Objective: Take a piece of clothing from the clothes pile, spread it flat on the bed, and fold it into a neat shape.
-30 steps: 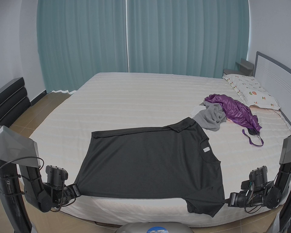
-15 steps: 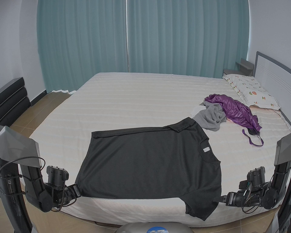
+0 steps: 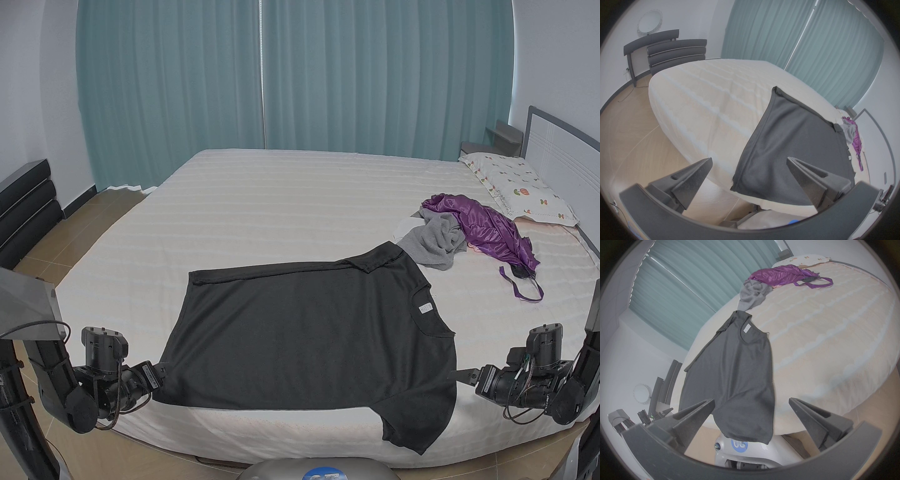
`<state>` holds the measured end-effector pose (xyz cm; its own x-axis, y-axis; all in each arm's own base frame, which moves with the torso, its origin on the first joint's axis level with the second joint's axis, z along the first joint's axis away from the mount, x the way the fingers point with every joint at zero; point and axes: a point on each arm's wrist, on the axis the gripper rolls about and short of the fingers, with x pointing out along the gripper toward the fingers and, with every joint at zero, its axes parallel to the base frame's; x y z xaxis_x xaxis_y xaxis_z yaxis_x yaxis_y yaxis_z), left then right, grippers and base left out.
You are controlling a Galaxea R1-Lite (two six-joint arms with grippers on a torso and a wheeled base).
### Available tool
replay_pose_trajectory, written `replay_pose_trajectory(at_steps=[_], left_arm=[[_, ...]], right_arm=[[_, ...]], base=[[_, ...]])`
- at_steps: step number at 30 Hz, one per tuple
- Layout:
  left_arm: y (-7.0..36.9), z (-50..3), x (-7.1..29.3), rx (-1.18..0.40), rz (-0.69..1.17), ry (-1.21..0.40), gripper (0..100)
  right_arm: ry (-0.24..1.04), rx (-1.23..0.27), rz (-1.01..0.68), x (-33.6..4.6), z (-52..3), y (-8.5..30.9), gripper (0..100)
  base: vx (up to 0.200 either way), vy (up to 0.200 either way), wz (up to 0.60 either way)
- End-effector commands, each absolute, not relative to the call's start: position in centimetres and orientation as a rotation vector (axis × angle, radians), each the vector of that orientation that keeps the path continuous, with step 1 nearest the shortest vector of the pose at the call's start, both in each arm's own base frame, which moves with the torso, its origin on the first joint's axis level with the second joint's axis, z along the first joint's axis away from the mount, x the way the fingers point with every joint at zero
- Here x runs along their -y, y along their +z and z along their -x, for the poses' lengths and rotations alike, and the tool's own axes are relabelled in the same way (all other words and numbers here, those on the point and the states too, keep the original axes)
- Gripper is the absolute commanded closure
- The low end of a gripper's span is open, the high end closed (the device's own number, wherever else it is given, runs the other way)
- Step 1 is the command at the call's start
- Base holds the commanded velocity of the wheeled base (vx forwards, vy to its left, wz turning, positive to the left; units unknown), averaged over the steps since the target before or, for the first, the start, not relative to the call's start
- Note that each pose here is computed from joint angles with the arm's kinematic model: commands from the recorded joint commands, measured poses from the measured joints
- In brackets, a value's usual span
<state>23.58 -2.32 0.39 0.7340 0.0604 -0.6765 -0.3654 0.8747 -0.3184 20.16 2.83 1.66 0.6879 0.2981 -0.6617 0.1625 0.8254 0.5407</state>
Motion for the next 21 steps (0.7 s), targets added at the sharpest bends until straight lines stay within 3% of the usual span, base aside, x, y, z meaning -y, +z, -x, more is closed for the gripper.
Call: replay_pose_trajectory(at_steps=[1,10,19,21], left_arm=[[2.0,-23.7,2.4,-0.646,0.491,0.223,0],[2.3,-24.6,2.2,-0.61,0.576,0.24,0],[2.3,-24.8,2.0,-0.612,0.608,0.232,0],[2.3,-24.8,2.0,-0.613,0.607,0.231,0]], right_arm=[[0.103,-0.774,-0.618,-3.0,-20.4,2.6,0],[0.1,-0.767,-0.639,-3.0,-20.5,2.7,0],[0.099,-0.761,-0.644,-3.0,-20.7,2.7,0],[0.099,-0.759,-0.647,-3.0,-20.8,2.8,0]], base=[[0.0,0.0,0.0],[0.0,0.0,0.0],[0.0,0.2,0.0],[0.0,0.0,0.0]])
